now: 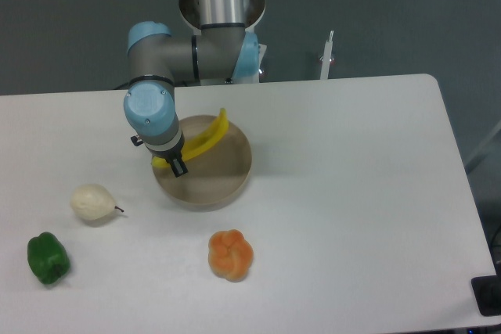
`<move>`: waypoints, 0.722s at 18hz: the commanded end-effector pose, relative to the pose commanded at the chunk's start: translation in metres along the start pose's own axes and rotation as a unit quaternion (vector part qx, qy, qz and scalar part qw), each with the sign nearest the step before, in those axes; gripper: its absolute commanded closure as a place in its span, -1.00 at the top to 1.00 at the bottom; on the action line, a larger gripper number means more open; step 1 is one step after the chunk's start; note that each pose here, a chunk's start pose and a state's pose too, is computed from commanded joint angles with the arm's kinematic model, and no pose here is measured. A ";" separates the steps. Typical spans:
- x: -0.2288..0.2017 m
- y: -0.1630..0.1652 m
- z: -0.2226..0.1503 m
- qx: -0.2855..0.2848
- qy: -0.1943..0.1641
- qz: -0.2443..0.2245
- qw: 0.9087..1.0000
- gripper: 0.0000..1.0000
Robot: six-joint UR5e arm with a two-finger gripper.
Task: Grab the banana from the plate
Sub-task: 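Close the gripper on the banana's stem end and lift it, then carry the banana off the plate toward the orange toy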
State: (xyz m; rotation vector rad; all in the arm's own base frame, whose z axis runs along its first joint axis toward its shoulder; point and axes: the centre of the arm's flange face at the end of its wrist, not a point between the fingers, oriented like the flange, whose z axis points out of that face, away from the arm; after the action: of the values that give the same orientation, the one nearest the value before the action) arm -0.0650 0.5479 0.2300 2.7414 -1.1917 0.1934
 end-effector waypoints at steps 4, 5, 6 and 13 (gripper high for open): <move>-0.057 0.041 -0.077 0.013 -0.007 -0.048 0.999 -0.38; -0.079 0.057 -0.097 0.020 -0.014 -0.064 0.998 -0.38; -0.092 0.067 -0.105 0.024 -0.020 -0.075 0.997 -0.38; -0.192 0.155 -0.117 0.051 -0.042 -0.156 0.986 -0.38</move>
State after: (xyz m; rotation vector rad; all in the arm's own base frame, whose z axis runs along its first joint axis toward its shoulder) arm -0.3163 0.6022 0.3236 3.0052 -0.7720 0.1056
